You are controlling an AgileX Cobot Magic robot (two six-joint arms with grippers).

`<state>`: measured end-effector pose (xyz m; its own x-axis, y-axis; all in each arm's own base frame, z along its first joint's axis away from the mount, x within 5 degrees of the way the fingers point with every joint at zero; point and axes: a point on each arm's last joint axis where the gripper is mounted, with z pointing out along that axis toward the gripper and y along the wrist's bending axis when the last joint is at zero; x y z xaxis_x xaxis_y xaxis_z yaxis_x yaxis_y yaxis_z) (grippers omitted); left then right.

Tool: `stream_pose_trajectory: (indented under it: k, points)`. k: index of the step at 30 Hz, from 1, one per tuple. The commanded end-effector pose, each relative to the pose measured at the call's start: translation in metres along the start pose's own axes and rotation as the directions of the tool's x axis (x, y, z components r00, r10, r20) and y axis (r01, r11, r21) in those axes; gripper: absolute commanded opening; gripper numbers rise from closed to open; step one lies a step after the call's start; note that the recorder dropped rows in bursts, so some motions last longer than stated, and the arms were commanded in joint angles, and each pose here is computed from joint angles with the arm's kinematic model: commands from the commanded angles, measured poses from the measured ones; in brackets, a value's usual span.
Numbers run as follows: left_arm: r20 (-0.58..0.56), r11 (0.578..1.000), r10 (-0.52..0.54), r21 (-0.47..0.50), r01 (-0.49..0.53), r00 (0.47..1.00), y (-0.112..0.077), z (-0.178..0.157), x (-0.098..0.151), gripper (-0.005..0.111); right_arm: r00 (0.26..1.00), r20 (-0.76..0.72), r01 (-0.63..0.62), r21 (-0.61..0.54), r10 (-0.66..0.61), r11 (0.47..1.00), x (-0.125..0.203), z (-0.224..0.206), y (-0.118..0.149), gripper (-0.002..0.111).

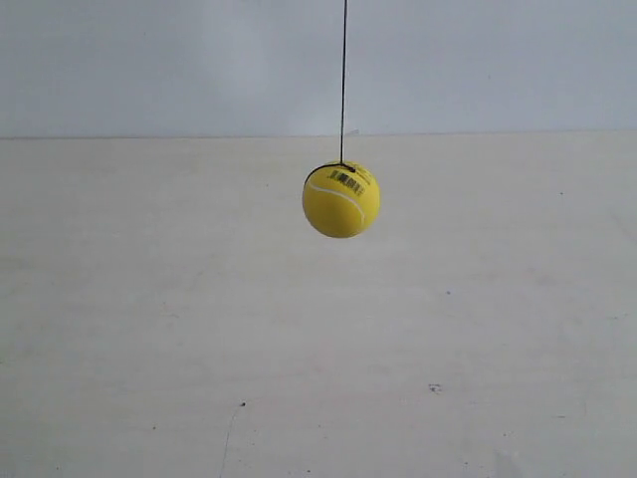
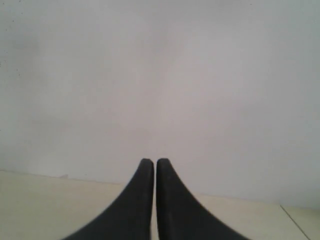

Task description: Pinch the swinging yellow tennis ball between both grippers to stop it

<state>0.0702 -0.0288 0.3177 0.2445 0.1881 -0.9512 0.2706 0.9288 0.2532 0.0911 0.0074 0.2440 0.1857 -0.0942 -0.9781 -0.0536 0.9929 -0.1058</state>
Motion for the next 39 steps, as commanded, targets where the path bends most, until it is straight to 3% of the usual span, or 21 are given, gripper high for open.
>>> stream_pose_trajectory:
  k: [1,10,21,25,30,39]
  points:
    - [-0.056,0.999,-0.034,0.001,0.034,0.998,-0.007,-0.001,0.034,0.005,0.999,0.021,-0.038,0.007,0.037,0.999,0.006,-0.004,-0.001,0.000]
    - [-0.015,0.995,-0.092,0.041,0.092,0.996,-0.025,-0.012,0.088,0.005,0.995,-0.084,-0.058,-0.092,0.050,0.994,0.017,-0.006,0.009,0.000]
    - [-0.056,0.995,-0.096,0.009,0.097,0.994,-0.023,-0.012,0.092,0.005,0.993,-0.058,-0.105,-0.109,0.099,0.988,0.019,-0.008,0.011,0.000]
    - [-0.114,0.982,-0.187,-0.044,0.183,0.976,-0.020,-0.012,0.098,0.005,0.979,-0.108,-0.184,-0.122,0.172,0.975,0.022,-0.008,0.013,0.000]
    - [-0.119,0.982,-0.187,-0.048,0.182,0.975,-0.019,-0.012,0.098,0.005,0.941,-0.226,-0.289,-0.143,0.253,0.947,0.031,-0.010,0.018,0.000]
    - [-0.117,0.982,-0.187,-0.047,0.183,0.975,-0.019,-0.012,0.098,0.005,0.934,-0.256,-0.295,-0.151,0.251,0.944,0.033,-0.011,0.020,0.000]
